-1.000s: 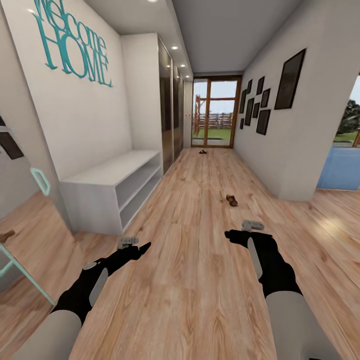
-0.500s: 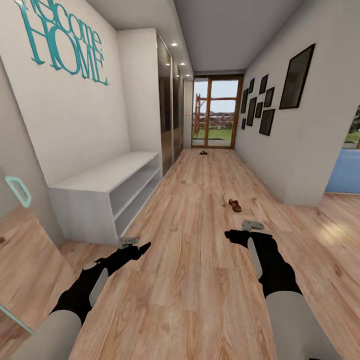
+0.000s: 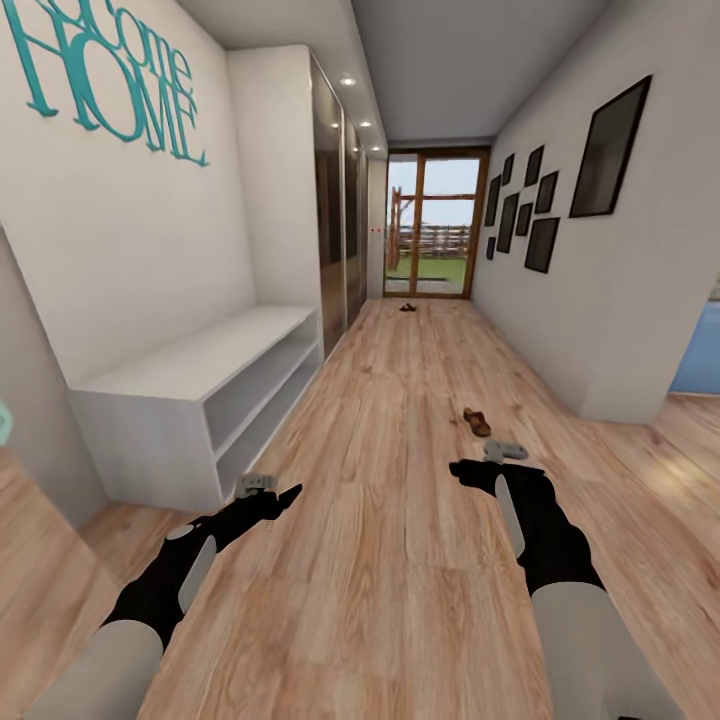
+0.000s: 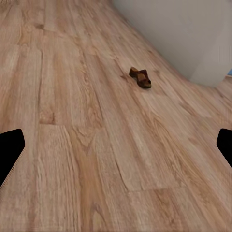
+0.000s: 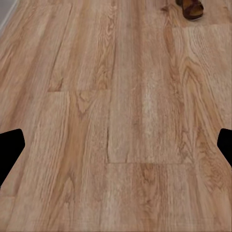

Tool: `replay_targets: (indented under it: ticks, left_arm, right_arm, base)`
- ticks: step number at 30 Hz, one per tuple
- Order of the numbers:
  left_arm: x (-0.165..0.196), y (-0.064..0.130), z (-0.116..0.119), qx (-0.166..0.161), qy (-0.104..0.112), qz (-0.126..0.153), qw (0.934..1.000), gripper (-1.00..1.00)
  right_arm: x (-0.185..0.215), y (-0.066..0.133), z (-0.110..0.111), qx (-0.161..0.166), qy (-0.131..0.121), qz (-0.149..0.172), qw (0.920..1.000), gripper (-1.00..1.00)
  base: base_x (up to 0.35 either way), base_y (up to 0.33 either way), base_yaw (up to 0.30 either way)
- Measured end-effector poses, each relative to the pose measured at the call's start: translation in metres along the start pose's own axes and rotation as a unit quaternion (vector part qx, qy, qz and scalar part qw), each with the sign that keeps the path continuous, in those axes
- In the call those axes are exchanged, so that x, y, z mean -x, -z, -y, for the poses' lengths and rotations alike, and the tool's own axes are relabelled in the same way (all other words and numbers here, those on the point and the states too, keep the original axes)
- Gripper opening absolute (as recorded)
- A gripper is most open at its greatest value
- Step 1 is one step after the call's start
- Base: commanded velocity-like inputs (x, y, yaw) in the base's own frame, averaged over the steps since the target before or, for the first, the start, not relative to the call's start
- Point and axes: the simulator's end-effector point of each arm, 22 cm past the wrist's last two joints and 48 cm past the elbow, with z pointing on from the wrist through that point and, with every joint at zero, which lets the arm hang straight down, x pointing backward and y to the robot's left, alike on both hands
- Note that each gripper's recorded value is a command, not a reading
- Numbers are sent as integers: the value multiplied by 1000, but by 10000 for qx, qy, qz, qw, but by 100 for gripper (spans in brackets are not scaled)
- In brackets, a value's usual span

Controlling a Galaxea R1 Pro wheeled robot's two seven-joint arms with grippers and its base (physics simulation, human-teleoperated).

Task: Pick up the two gym shoes and the two sandals from the corridor floor and place them onto the hallstand (shoe rack) in the corridor, making sure they are on the rack and not on the floor. Arrange them so the two gym shoes are next to each other and the two sandals are next to each other.

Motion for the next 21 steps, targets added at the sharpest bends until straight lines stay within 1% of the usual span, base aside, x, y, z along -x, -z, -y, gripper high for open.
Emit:
replay_targets:
  ticks: [21]
  left_arm:
    - [-1,0,0,-2,1,-7,10000,100]
  right_arm:
    - [0,0,-1,32,-21,0,10000,100]
  base:
    - [347,0,0]
